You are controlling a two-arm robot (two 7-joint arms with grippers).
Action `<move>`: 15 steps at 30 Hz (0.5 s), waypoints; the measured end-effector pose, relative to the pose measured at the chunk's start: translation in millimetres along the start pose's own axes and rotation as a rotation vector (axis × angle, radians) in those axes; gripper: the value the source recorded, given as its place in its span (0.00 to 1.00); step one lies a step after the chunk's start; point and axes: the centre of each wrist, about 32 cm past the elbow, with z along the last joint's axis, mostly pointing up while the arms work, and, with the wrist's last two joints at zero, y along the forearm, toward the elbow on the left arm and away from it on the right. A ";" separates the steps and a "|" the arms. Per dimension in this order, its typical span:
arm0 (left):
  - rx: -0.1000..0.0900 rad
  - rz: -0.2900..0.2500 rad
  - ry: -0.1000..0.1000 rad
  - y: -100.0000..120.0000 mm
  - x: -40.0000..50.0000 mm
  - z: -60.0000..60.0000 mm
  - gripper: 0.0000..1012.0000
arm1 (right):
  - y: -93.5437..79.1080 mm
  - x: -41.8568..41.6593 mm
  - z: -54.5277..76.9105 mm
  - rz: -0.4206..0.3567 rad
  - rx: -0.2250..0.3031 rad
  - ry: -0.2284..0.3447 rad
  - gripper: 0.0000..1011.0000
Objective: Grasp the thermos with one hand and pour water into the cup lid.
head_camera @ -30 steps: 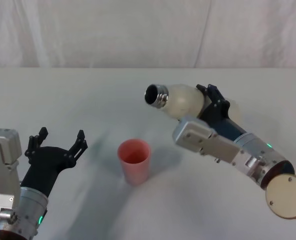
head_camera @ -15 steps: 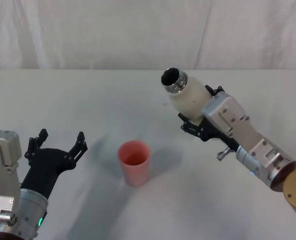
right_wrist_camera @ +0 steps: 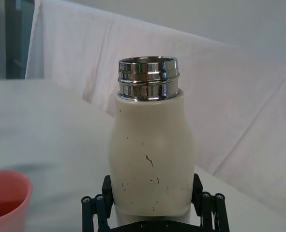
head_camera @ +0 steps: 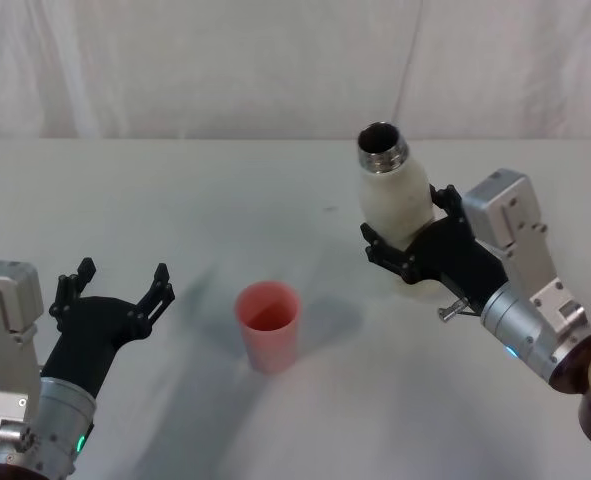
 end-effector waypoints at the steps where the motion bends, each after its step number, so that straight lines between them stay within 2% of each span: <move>1: 0.000 0.000 0.000 0.0 0.0 0.0 0.99 | -0.3 0.6 -1.2 -0.002 0.003 0.016 0.95; 8: 0.000 0.000 0.000 0.0 0.0 0.0 0.99 | -2.2 6.8 -12.3 -0.009 0.025 0.149 0.95; 15: 0.000 0.000 0.000 0.0 0.0 0.0 0.99 | -1.2 10.3 -19.2 -0.012 0.027 0.212 0.95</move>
